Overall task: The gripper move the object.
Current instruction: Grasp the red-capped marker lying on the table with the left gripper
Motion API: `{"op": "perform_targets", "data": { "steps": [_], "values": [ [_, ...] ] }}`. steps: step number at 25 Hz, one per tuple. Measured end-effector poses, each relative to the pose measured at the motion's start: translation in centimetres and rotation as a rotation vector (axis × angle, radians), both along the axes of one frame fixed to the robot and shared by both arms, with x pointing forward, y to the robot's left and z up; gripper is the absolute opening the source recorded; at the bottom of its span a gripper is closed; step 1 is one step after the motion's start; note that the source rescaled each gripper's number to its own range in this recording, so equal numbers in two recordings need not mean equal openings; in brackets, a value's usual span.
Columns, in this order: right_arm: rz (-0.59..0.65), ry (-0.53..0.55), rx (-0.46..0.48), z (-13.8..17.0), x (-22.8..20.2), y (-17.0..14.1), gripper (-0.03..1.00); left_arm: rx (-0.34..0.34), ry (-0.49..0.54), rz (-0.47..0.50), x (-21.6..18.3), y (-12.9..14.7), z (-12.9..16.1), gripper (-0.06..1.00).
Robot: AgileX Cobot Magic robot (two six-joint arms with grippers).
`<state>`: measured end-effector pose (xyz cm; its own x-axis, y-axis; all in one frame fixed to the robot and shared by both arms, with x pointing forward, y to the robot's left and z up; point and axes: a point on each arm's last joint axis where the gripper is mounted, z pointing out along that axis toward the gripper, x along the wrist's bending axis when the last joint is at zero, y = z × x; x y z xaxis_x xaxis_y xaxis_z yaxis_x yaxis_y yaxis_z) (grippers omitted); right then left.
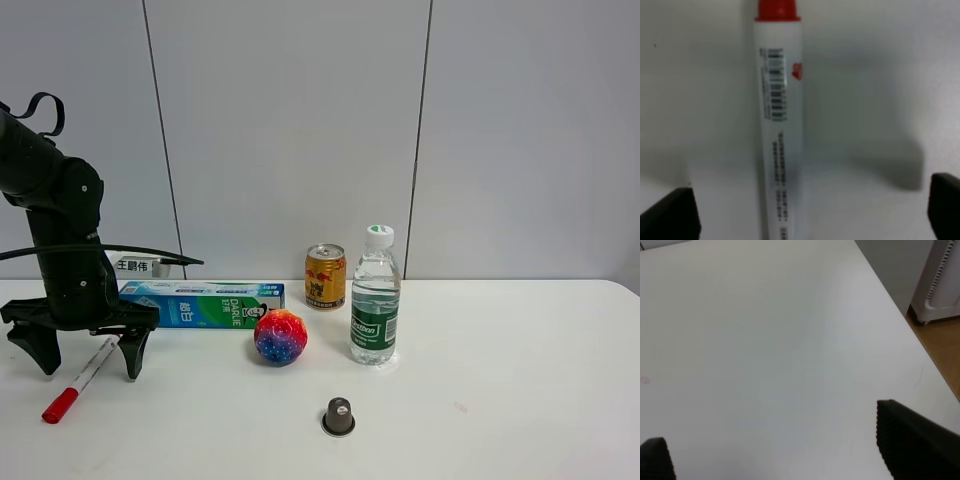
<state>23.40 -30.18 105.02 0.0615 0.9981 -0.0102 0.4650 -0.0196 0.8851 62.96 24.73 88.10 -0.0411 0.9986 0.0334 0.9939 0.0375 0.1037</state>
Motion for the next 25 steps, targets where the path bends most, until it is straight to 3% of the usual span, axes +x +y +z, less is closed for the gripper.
{"op": "perform_targets", "data": {
  "steps": [12,14,21,25],
  "values": [
    [0.0,0.0,0.0,0.0,0.0,0.0,1.0,-0.003,0.005,0.004,0.11,-0.05,-0.9,0.87],
    [0.0,0.0,0.0,0.0,0.0,0.0,1.0,-0.006,0.006,0.006,0.1,-0.07,-0.9,0.83],
    [0.0,0.0,0.0,0.0,0.0,0.0,1.0,-0.01,0.001,0.009,0.15,-0.11,-0.98,0.53],
    [0.0,0.0,0.0,0.0,0.0,0.0,1.0,-0.012,-0.008,0.008,0.24,-0.13,-1.01,0.49]
  ]
}}
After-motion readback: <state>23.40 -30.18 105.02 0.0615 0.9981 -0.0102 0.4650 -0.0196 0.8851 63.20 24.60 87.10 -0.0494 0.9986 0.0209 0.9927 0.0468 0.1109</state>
